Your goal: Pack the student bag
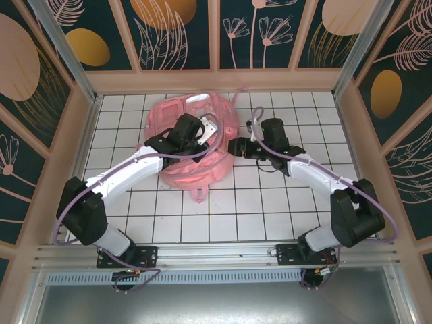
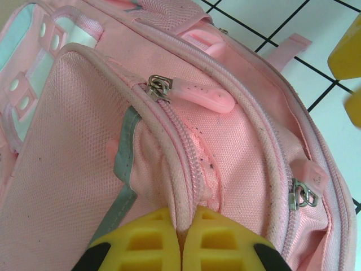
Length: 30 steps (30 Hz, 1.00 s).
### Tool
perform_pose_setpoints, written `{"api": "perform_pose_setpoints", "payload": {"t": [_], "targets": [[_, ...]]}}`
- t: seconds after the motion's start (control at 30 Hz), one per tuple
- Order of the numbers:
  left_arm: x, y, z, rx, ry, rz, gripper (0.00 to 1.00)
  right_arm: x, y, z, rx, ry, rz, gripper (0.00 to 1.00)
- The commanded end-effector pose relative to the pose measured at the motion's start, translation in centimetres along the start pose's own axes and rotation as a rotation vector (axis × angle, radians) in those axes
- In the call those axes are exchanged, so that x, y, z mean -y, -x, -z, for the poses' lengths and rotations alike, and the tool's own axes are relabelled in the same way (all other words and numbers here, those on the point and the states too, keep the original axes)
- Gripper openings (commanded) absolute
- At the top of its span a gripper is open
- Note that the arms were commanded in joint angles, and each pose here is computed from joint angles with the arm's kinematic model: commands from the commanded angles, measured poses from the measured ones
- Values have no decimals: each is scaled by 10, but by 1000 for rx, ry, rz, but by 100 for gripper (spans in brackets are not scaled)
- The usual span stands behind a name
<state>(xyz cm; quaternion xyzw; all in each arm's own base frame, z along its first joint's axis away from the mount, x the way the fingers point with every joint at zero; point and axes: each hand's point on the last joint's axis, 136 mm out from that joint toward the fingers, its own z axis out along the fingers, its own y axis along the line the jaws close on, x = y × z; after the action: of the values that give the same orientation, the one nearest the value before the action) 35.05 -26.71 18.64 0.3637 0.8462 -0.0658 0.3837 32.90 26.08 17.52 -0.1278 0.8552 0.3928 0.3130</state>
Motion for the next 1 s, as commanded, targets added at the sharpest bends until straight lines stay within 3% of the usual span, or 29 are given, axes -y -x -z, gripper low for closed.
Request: {"api": "perform_pose_setpoints", "payload": {"t": [0.0, 0.27, 0.67, 0.97], "targets": [[-5, 39, 14, 136, 7, 23, 0, -17, 1, 4, 9, 47, 391, 63], [-7, 38, 17, 137, 16, 27, 0, -38, -9, -11, -43, 145, 641, 52], [-8, 37, 20, 137, 23, 17, 0, -46, -22, -26, -109, 214, 710, 45], [-7, 38, 20, 140, 17, 17, 0, -38, -16, -36, -103, 169, 717, 22]]}}
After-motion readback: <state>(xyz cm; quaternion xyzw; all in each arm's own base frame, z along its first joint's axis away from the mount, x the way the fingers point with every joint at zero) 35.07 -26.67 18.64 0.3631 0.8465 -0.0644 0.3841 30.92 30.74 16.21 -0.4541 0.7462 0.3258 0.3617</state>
